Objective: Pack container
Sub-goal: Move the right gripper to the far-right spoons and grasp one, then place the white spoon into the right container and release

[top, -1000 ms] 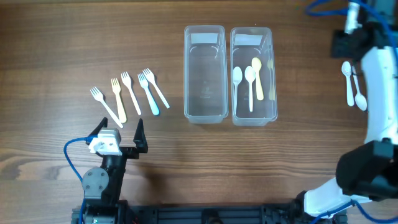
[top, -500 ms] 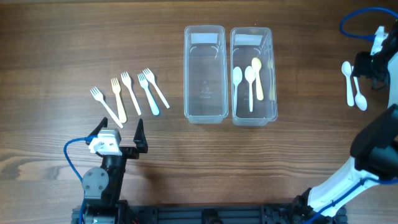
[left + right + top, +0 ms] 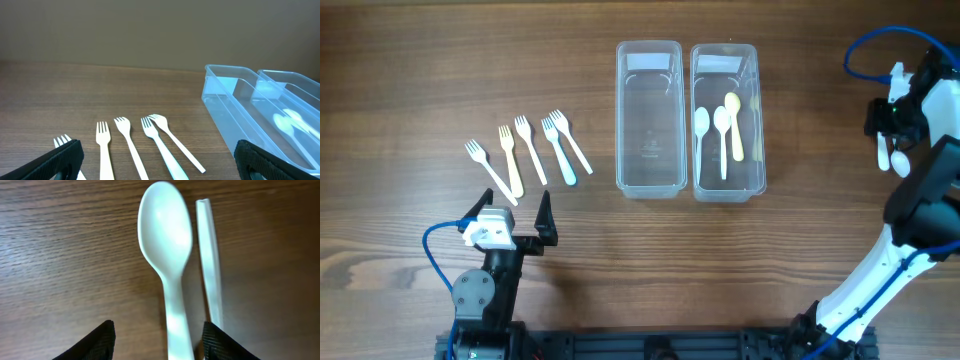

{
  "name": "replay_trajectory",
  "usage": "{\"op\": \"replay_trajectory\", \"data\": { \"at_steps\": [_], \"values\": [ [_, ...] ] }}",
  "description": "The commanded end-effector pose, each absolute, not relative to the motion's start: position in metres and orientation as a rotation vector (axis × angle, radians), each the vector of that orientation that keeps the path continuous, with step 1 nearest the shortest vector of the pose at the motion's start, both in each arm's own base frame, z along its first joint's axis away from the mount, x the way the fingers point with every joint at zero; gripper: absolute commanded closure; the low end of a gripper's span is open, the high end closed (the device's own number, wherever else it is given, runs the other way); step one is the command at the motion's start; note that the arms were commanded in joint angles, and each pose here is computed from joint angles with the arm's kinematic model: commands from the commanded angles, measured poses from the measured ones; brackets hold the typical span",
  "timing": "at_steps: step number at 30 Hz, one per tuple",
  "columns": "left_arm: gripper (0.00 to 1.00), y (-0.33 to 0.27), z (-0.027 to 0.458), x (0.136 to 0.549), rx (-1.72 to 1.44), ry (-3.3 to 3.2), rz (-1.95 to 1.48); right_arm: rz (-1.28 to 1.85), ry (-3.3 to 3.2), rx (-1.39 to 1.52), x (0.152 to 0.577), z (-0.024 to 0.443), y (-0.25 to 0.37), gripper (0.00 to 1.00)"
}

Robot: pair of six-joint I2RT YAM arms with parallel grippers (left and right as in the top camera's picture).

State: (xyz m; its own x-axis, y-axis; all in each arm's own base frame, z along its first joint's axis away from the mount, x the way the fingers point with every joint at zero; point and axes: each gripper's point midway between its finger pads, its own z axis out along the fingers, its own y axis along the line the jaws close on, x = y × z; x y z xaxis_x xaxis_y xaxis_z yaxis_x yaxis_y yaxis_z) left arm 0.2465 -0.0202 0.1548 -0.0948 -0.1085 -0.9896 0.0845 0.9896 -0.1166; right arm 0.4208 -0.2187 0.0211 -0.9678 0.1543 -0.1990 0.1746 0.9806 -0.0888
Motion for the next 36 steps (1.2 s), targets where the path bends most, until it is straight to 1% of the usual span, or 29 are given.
{"op": "replay_trajectory", "data": {
  "at_steps": [1, 6, 8, 10, 11, 12, 13, 14, 15, 20, 23, 25, 29, 31, 34, 36],
  "values": [
    [0.0, -0.023, 0.152, 0.246, 0.007, 1.667, -0.164, -0.106, 2.955, 0.227, 0.421, 0.002, -0.214, 0.46],
    [0.0, -0.023, 0.152, 0.246, 0.007, 1.667, -0.164, -0.092, 2.979, 0.234, 0.419, -0.012, -0.213, 0.48],
    [0.0, -0.023, 0.153, 0.246, 0.007, 1.666, -0.164, -0.087, 2.986, 0.236, 0.418, -0.016, -0.213, 0.53],
    [0.0, -0.023, 0.153, 0.246, 0.007, 1.666, -0.164, -0.082, 2.994, 0.241, 0.417, -0.019, -0.212, 0.67],
    [0.0, -0.023, 0.152, 0.246, 0.007, 1.667, -0.164, -0.08, 2.997, 0.242, 0.417, -0.02, -0.212, 0.72],
    [0.0, -0.023, 0.152, 0.246, 0.007, 1.667, -0.164, -0.08, 2.996, 0.253, 0.417, -0.02, -0.212, 0.76],
    [0.0, -0.023, 0.152, 0.246, 0.007, 1.667, -0.164, -0.079, 2.994, 0.261, 0.417, -0.02, -0.212, 0.82],
    [0.0, -0.023, 0.152, 0.246, 0.007, 1.667, -0.164, -0.078, 2.992, 0.283, 0.417, -0.02, -0.212, 0.93],
    [0.0, -0.023, 0.152, 0.246, 0.007, 1.667, -0.164, -0.075, 2.99, 0.315, 0.416, -0.019, -0.211, 0.96],
    [0.0, -0.023, 0.152, 0.246, 0.007, 1.667, -0.164, -0.082, 2.963, 0.338, 0.421, -0.002, -0.206, 0.96],
    [0.0, -0.023, 0.152, 0.246, 0.007, 1.667, -0.164, -0.097, 2.889, 0.316, 0.439, 0.029, -0.199, 0.96],
    [0.0, -0.023, 0.152, 0.246, 0.007, 1.667, -0.164, -0.045, 2.824, 0.259, 0.456, 0.055, -0.181, 0.95],
    [0.0, -0.023, 0.152, 0.246, 0.007, 1.667, -0.164, 0.043, 2.704, 0.142, 0.48, 0.114, -0.134, 0.96],
    [0.0, -0.023, 0.152, 0.246, 0.007, 1.667, -0.164, 0.08, 2.618, 0.067, 0.487, 0.16, -0.088, 0.96],
    [0.0, -0.023, 0.152, 0.246, 0.007, 1.667, -0.164, 0.133, 2.552, -0.009, 0.489, 0.192, -0.042, 0.96],
    [0.0, -0.023, 0.152, 0.246, 0.007, 1.667, -0.164, 0.166, 2.524, -0.087, 0.487, 0.206, -0.011, 0.96]
  ]
}}
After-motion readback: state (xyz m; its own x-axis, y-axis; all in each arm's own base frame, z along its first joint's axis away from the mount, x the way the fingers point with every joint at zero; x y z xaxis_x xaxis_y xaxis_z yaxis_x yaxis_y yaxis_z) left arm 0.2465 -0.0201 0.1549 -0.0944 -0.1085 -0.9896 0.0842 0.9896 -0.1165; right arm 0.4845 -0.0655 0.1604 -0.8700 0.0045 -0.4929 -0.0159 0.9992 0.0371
